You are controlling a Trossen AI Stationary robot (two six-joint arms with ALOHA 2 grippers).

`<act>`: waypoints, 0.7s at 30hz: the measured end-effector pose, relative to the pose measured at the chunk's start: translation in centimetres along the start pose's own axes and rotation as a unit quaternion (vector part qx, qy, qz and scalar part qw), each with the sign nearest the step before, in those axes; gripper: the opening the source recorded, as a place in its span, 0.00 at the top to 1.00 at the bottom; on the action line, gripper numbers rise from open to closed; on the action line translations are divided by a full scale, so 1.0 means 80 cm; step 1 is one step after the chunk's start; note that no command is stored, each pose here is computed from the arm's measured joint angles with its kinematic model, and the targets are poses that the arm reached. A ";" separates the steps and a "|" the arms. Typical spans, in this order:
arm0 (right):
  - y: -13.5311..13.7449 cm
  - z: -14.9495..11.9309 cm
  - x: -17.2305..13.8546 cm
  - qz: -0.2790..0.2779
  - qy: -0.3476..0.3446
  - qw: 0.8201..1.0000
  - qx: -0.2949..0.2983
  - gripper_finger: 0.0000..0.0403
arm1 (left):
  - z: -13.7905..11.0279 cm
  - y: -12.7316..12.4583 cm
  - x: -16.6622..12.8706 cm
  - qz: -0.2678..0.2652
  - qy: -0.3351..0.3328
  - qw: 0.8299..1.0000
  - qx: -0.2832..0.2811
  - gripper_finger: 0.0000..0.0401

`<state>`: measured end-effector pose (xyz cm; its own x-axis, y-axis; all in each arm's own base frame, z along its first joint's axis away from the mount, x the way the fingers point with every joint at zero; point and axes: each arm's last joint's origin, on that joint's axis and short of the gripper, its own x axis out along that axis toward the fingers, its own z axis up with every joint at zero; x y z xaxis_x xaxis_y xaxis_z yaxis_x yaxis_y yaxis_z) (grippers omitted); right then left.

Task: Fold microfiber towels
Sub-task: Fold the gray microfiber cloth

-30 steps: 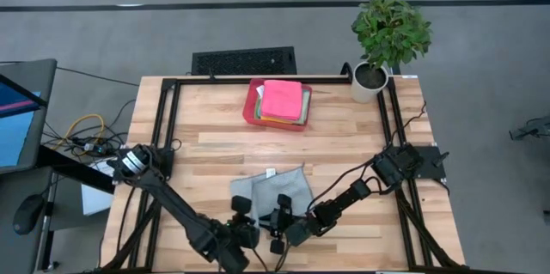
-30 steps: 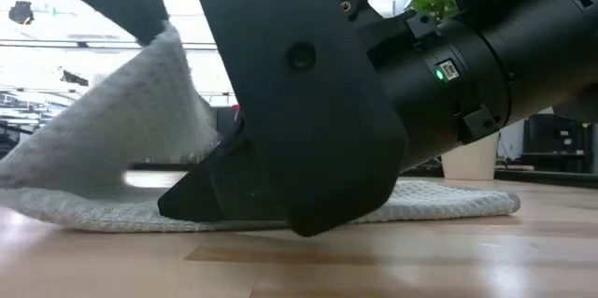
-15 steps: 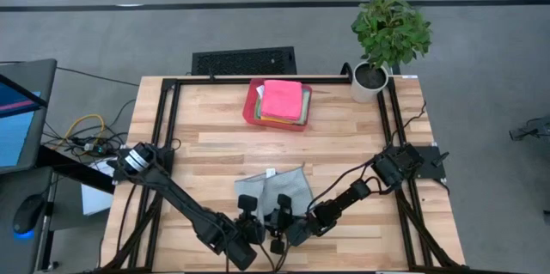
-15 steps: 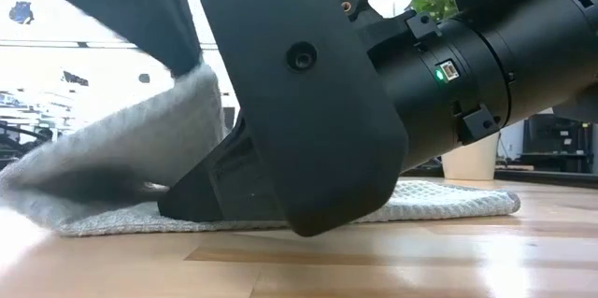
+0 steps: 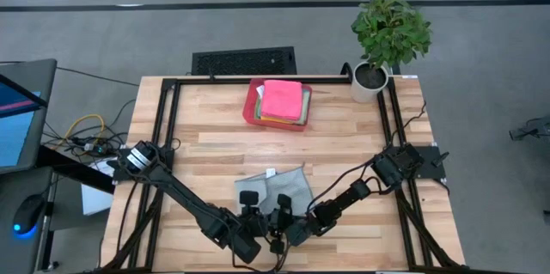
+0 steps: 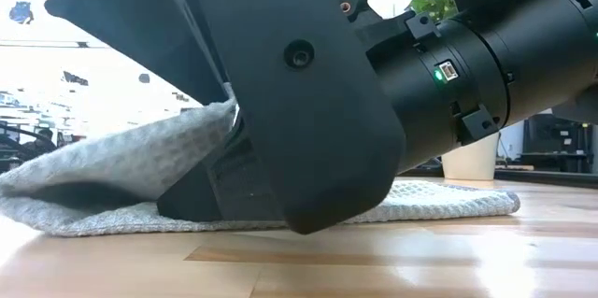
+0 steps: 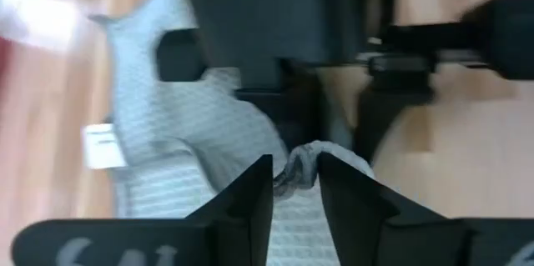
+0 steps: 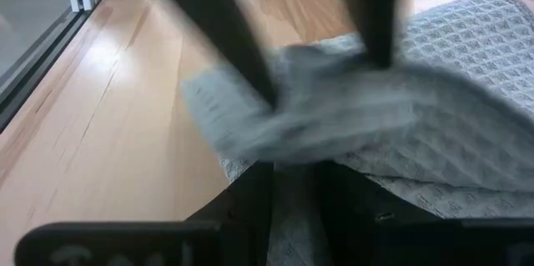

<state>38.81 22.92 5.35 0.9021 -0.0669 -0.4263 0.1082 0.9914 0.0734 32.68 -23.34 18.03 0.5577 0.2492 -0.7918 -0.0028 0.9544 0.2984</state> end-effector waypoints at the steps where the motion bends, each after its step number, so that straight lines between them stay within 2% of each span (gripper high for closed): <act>1: 0.000 0.000 0.000 0.000 0.000 1.000 0.000 0.71 | 0.000 -0.001 0.000 -0.010 0.003 1.000 0.000 0.76; 4: 0.000 0.000 0.000 0.000 -0.001 1.000 0.001 0.71 | 0.000 -0.004 -0.001 -0.040 0.013 0.999 -0.002 0.74; 7: 0.000 0.000 0.000 -0.001 -0.001 1.000 0.002 0.71 | -0.002 -0.008 -0.003 -0.044 0.011 0.999 -0.008 0.71; 11: -0.001 0.001 0.001 0.001 -0.005 1.000 0.006 0.71 | -0.004 -0.007 -0.005 0.002 -0.002 1.000 -0.024 0.67; 13: -0.001 0.002 0.001 0.003 -0.008 1.000 0.008 0.71 | -0.004 -0.006 -0.005 0.005 -0.005 1.000 -0.025 0.64; 18: -0.001 0.002 0.001 0.003 -0.009 1.000 0.009 0.71 | -0.001 -0.004 -0.002 -0.010 -0.002 1.000 -0.023 0.53; 21: -0.001 0.002 0.001 0.003 -0.009 1.000 0.009 0.71 | -0.003 -0.005 -0.004 -0.025 0.012 0.998 -0.048 0.45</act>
<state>38.97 22.84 5.42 0.9105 -0.0625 -0.4088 0.1096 0.9896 0.0928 32.36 -23.77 18.02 0.5388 0.2032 -0.8176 -0.0546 0.9769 0.2068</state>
